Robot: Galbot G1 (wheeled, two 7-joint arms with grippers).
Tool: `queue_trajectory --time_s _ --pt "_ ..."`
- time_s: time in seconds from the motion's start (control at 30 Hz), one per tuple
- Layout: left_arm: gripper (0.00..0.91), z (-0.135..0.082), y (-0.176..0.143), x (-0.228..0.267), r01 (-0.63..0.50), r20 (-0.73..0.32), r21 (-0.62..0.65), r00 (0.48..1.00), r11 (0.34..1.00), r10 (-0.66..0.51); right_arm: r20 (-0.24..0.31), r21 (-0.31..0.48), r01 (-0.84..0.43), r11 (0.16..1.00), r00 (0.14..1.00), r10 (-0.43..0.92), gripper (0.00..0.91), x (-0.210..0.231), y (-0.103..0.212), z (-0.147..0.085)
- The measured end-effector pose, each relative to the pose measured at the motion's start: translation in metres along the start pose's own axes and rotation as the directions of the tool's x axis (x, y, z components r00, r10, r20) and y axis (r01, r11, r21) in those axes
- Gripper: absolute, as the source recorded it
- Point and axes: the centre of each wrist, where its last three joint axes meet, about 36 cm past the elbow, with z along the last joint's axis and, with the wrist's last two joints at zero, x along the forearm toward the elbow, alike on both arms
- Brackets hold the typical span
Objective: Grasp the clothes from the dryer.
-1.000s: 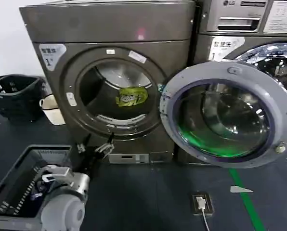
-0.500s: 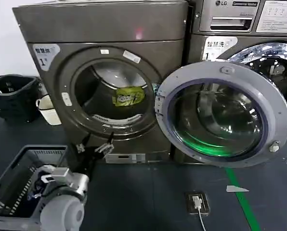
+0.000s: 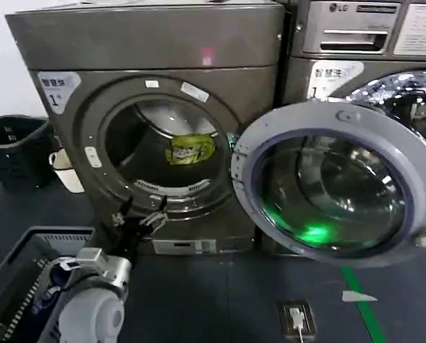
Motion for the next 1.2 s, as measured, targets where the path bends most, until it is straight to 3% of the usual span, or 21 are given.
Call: queue_trajectory --time_s 1.2 --pt "0.907 0.0009 0.0012 -0.0052 0.001 0.006 0.005 1.0 1.0 -0.001 0.029 0.009 0.022 1.0 0.999 -0.022 0.907 -0.0006 0.0007 -0.0015"
